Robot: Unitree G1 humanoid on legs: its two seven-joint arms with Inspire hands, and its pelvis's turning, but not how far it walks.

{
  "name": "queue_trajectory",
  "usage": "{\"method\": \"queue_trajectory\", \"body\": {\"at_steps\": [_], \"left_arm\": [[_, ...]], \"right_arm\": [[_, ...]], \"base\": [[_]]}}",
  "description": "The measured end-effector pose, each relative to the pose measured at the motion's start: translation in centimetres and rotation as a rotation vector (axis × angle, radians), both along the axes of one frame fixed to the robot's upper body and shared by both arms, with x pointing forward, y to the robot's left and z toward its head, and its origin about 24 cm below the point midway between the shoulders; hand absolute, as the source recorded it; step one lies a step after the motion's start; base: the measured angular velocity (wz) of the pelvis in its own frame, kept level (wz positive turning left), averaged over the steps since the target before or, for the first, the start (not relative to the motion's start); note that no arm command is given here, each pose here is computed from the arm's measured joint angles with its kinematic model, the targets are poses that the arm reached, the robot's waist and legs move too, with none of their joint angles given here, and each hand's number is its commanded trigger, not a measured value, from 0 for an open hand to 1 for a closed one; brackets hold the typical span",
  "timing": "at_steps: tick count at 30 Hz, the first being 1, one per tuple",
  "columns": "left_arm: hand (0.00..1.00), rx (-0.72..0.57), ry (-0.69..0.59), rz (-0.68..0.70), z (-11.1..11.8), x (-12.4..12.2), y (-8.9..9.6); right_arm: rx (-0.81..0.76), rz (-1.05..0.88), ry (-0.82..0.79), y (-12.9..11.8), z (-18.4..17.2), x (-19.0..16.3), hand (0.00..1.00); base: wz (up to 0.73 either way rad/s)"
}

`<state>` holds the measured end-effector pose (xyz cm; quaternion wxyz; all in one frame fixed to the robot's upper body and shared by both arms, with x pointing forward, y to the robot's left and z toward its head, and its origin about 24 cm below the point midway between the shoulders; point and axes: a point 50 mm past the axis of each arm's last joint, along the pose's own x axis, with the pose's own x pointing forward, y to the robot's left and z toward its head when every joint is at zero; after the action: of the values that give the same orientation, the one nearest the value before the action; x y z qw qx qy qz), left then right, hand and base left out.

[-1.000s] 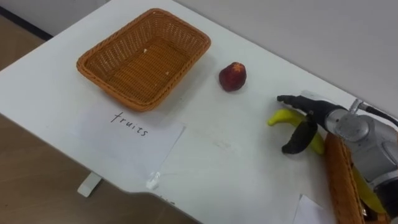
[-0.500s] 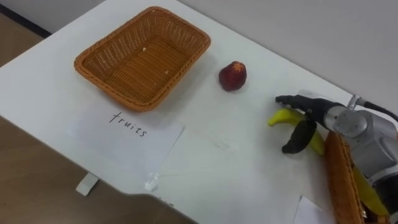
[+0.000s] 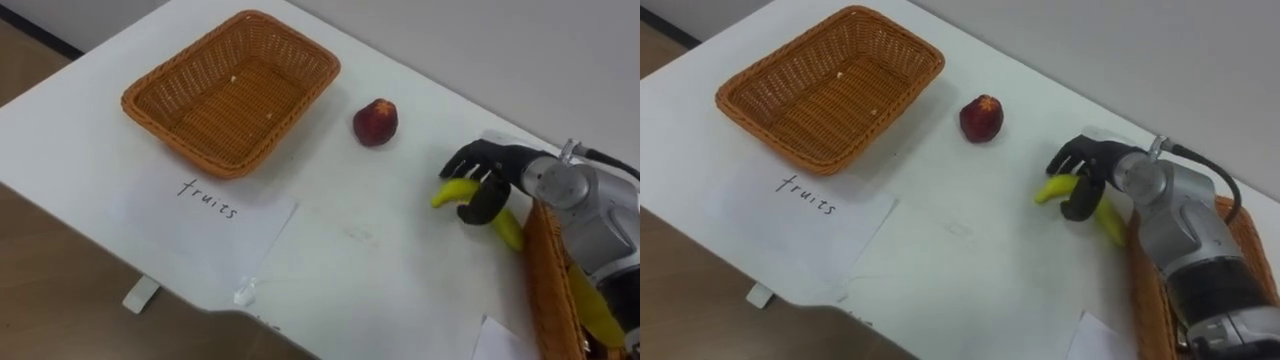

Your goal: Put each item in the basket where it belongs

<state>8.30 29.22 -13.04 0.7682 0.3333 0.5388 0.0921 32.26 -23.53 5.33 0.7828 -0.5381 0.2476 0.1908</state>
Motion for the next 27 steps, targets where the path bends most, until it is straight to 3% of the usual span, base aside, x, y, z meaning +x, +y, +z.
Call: {"method": "queue_trajectory", "body": {"at_steps": [27], "left_arm": [[0.0, 0.004, 0.002, 0.004, -0.08, 0.12, -0.05]], "right_arm": [[0.018, 0.014, -0.008, 0.35, 0.29, 0.05, 1.0]], "base": [[-0.01]]}}
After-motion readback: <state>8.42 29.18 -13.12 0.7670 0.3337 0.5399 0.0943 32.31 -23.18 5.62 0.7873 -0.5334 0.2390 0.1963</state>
